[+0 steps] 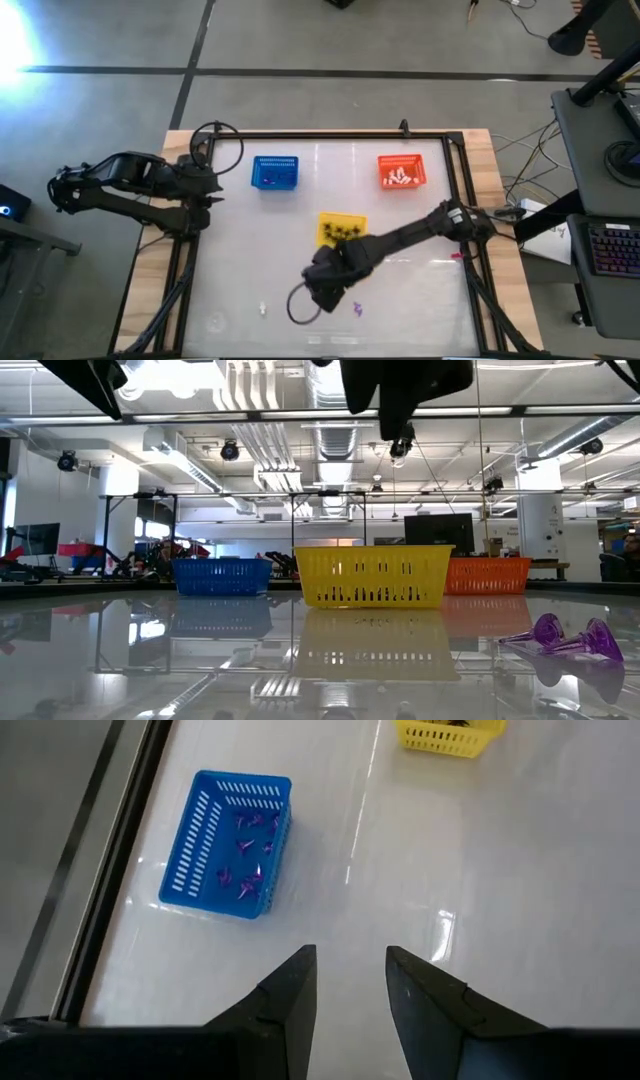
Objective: Sort Halloween decoration
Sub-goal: Put the purple witch hat toy into the blue bin
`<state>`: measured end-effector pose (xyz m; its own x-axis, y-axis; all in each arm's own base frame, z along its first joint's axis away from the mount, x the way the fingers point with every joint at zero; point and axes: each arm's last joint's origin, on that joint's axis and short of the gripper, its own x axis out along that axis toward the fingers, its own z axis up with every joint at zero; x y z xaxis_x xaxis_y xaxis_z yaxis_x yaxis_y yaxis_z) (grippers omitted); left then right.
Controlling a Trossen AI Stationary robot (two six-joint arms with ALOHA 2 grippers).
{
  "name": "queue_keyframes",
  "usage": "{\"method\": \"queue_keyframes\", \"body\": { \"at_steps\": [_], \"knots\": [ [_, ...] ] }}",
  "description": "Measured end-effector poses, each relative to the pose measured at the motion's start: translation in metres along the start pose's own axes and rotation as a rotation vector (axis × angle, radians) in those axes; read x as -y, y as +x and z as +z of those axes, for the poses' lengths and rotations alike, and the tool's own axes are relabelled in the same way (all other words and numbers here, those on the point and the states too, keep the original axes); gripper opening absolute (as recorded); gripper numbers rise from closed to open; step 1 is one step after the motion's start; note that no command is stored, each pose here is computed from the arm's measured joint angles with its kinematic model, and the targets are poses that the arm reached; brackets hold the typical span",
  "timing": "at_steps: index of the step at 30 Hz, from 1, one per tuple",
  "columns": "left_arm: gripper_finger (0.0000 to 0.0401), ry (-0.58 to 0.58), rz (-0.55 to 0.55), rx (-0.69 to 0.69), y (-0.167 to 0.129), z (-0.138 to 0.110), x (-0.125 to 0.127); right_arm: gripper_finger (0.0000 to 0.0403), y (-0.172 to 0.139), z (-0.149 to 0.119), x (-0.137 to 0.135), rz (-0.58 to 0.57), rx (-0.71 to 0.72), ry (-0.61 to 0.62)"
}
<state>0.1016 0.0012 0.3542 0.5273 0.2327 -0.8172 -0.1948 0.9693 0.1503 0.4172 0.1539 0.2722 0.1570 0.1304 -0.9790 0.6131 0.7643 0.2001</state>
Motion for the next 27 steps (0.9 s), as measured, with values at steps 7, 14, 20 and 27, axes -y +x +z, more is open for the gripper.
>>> {"method": "queue_keyframes", "body": {
  "at_steps": [7,14,20,27],
  "knots": [
    [0.0105,0.005,-0.002,0.007,-0.001,-0.001,0.0,0.0162,0.025,-0.03,-0.014,-0.023,-0.004,0.082],
    [0.0105,0.01,-0.056,0.012,-0.004,-0.003,0.0,0.0158,0.054,-0.051,-0.009,-0.133,-0.008,0.151],
    [0.0105,0.008,-0.059,0.022,-0.006,-0.005,-0.001,0.0157,0.076,-0.057,-0.002,-0.154,-0.04,0.172],
    [0.0105,0.008,-0.06,0.03,-0.007,-0.006,-0.001,0.0157,0.099,-0.059,0.0,-0.095,-0.071,0.172]
  ]
}}
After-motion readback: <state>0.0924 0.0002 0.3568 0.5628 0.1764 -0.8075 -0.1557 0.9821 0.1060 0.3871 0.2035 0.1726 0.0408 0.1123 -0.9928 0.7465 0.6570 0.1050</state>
